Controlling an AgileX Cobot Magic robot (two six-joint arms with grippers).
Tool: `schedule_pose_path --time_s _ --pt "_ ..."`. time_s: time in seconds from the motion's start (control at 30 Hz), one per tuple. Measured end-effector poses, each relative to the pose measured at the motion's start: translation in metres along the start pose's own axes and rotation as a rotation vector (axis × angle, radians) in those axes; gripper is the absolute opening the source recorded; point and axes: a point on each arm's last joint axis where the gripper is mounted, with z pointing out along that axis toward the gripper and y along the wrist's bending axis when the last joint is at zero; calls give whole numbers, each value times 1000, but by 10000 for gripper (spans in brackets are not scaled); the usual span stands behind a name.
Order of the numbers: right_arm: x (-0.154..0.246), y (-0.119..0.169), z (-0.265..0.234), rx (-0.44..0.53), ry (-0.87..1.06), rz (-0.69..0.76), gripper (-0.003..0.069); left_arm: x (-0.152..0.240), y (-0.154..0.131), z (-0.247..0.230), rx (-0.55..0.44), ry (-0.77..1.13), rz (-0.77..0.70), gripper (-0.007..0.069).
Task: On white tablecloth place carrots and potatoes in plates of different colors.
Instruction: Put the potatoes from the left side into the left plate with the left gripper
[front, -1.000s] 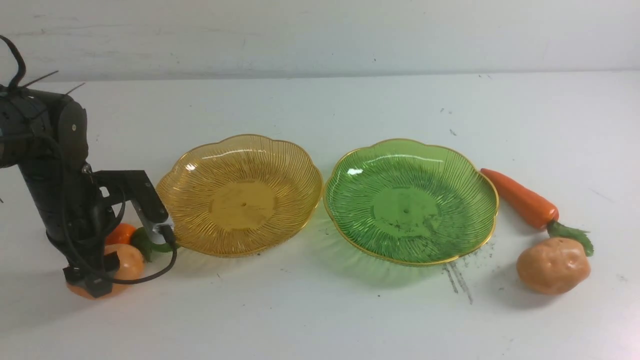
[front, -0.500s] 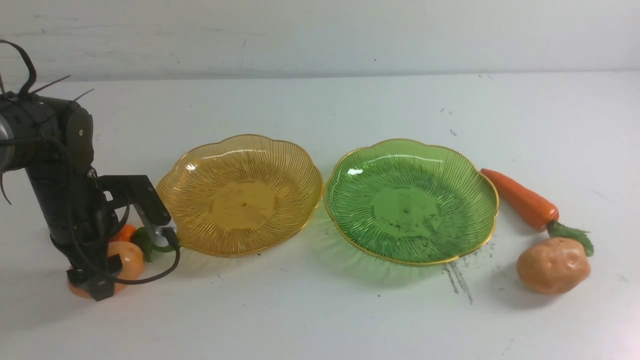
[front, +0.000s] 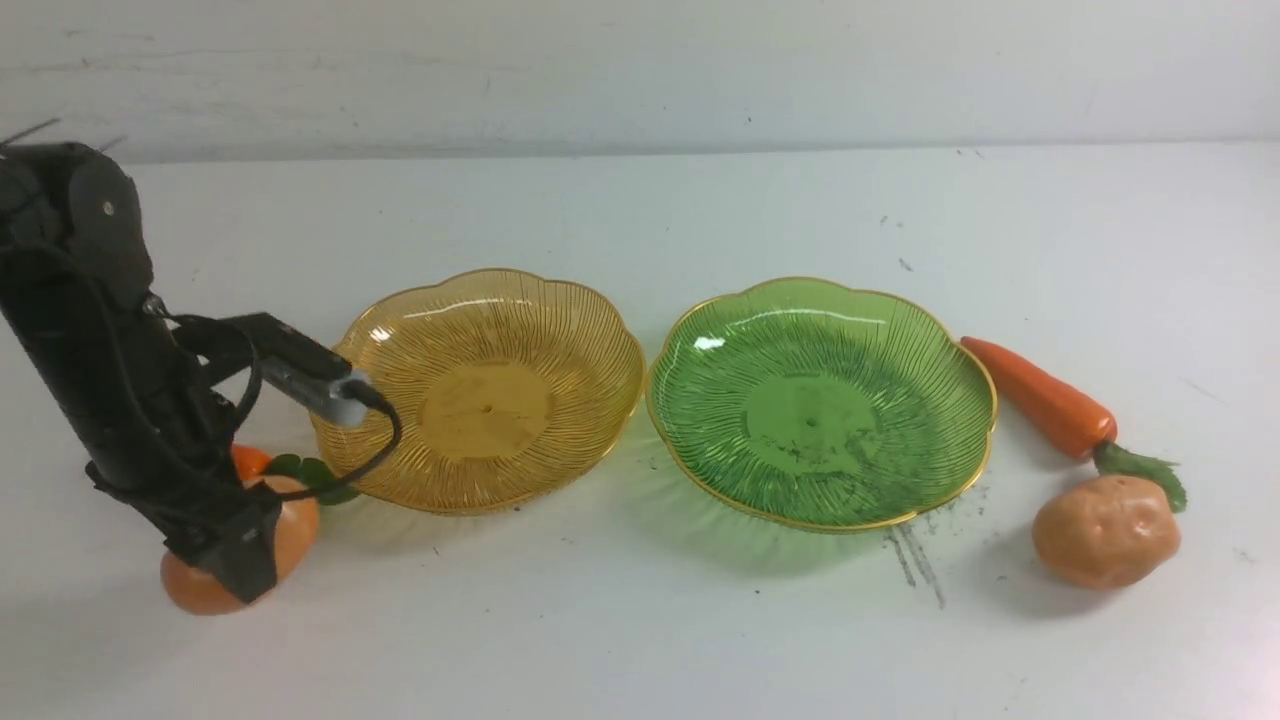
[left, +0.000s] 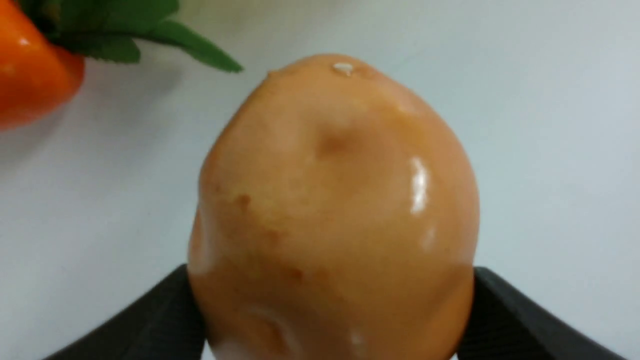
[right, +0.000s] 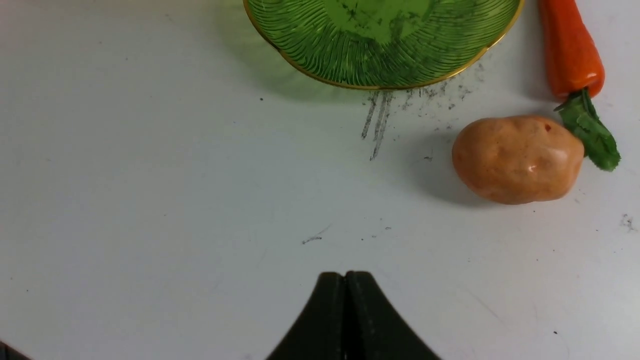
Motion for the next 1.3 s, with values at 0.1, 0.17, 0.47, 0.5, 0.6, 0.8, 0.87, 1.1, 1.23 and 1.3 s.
schedule_pose_path --time_s 0.1,0.17,0.47,0.5,0.6,0.8,0.87,1.1,1.23,1.3 --pt "-1 1 0 -10 -16 6 -13 -6 -7 -17 6 -149 -107 594" --pt "-2 1 0 -15 -26 8 -13 -14 -8 -23 16 -264 -201 594" --pt "-5 4 0 -41 -54 23 -13 -71 -1 -15 98 -507 -422 594" --pt "-5 4 0 -43 -55 24 -13 -82 2 -10 93 -503 -426 594" --pt "-5 4 0 -50 -58 28 -13 -101 12 2 73 -480 -443 594" --pt "-5 5 0 -53 -58 29 -13 -116 28 25 50 -394 -479 594" --pt "-5 5 0 -53 -58 29 -13 -118 29 27 56 -370 -481 594" --pt "-5 5 0 -53 -59 29 -13 -124 30 6 64 -367 -461 641" --pt "-6 5 0 -52 -61 29 -13 -126 28 -6 75 -356 -451 648" --pt "-6 5 0 -52 -61 29 -13 -123 27 -6 77 -317 -443 648"
